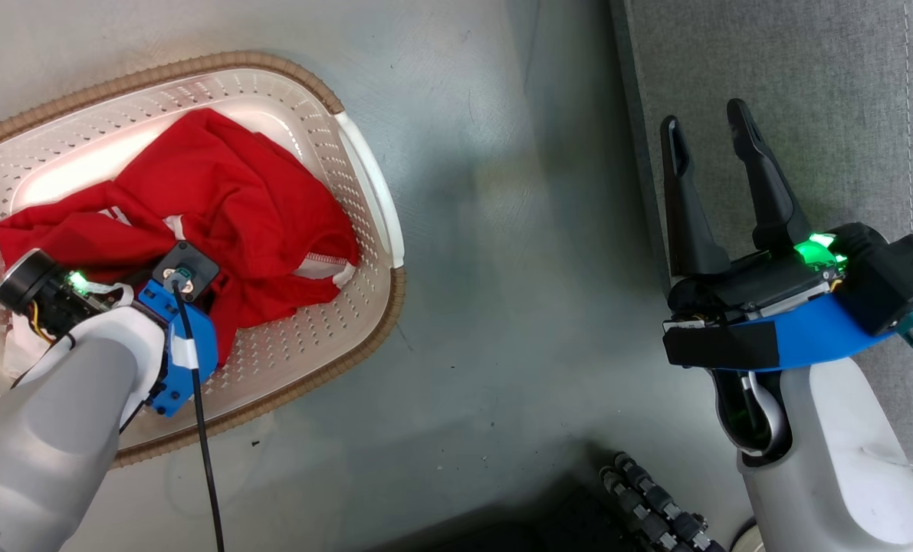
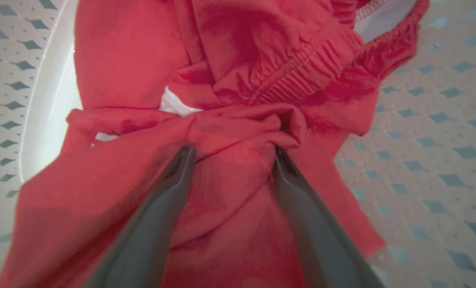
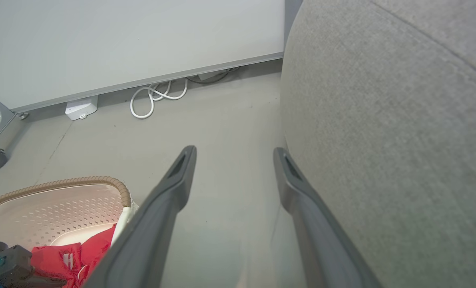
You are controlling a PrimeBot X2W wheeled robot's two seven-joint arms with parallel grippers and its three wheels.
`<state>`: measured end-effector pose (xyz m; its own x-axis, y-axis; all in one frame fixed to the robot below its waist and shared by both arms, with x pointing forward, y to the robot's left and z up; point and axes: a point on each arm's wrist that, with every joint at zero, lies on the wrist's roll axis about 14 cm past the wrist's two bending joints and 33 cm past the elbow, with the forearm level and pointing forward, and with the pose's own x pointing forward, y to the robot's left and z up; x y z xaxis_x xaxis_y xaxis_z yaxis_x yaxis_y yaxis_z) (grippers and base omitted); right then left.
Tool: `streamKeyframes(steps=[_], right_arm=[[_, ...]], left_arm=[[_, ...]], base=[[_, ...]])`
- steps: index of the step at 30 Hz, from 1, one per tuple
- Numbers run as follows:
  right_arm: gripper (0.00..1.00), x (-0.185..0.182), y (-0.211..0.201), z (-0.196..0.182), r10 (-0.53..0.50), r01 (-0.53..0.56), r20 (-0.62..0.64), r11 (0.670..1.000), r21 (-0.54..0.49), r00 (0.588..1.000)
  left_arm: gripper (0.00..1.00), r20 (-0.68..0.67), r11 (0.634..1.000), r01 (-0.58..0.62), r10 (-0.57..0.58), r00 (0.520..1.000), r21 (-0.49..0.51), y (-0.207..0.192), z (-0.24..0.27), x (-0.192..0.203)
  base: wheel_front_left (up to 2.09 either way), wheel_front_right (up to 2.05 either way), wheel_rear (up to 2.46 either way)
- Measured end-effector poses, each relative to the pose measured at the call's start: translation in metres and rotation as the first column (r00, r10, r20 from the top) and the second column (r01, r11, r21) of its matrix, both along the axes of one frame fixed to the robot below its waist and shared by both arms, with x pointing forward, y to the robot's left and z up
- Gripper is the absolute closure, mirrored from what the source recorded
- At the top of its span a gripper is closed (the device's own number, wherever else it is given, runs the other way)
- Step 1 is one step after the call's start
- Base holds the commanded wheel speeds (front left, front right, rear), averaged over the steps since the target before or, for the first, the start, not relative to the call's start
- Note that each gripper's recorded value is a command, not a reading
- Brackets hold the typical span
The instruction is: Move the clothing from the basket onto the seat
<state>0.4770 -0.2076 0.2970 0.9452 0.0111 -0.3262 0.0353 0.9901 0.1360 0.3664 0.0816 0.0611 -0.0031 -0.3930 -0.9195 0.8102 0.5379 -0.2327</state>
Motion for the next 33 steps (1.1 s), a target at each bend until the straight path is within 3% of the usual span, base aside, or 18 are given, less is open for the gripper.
streamKeyframes(steps=[1,2,3,4,22,33], right_arm=[[0.0,0.0,0.0,-0.001,-0.001,0.001,-0.001,1.0,0.001,1.0],[0.0,0.0,0.0,-0.001,-0.002,0.002,-0.002,1.0,0.002,1.0],[0.0,0.0,0.0,-0.001,-0.002,0.002,-0.003,1.0,0.002,1.0],[0.0,-0.001,0.0,-0.001,-0.002,0.002,-0.003,1.0,0.002,1.0],[0.0,0.001,0.002,0.009,0.004,-0.004,0.013,1.0,0.004,1.0],[0.0,-0.005,0.018,0.063,0.056,-0.055,0.098,0.998,-0.014,0.994]], left_arm=[[0.0,0.001,1.0,0.0,0.0,1.0,0.0,-0.001,-0.001,0.001],[0.13,0.006,1.0,-0.002,0.002,1.0,-0.006,-0.004,-0.001,0.002],[0.76,0.014,1.0,-0.002,0.002,1.0,-0.011,-0.006,-0.001,0.003],[1.0,0.02,1.0,0.003,-0.002,1.0,-0.013,-0.008,-0.001,0.004],[1.0,0.046,0.998,-0.035,0.037,0.998,-0.051,-0.019,0.015,0.011],[1.0,0.153,0.972,-0.171,0.195,0.969,-0.16,-0.032,0.087,0.022]], base=[[0.0,0.0,0.0],[0.0,0.0,0.0],[0.0,0.0,0.0],[0.0,0.0,0.0],[0.0,0.0,0.0],[0.0,0.0,0.0]])
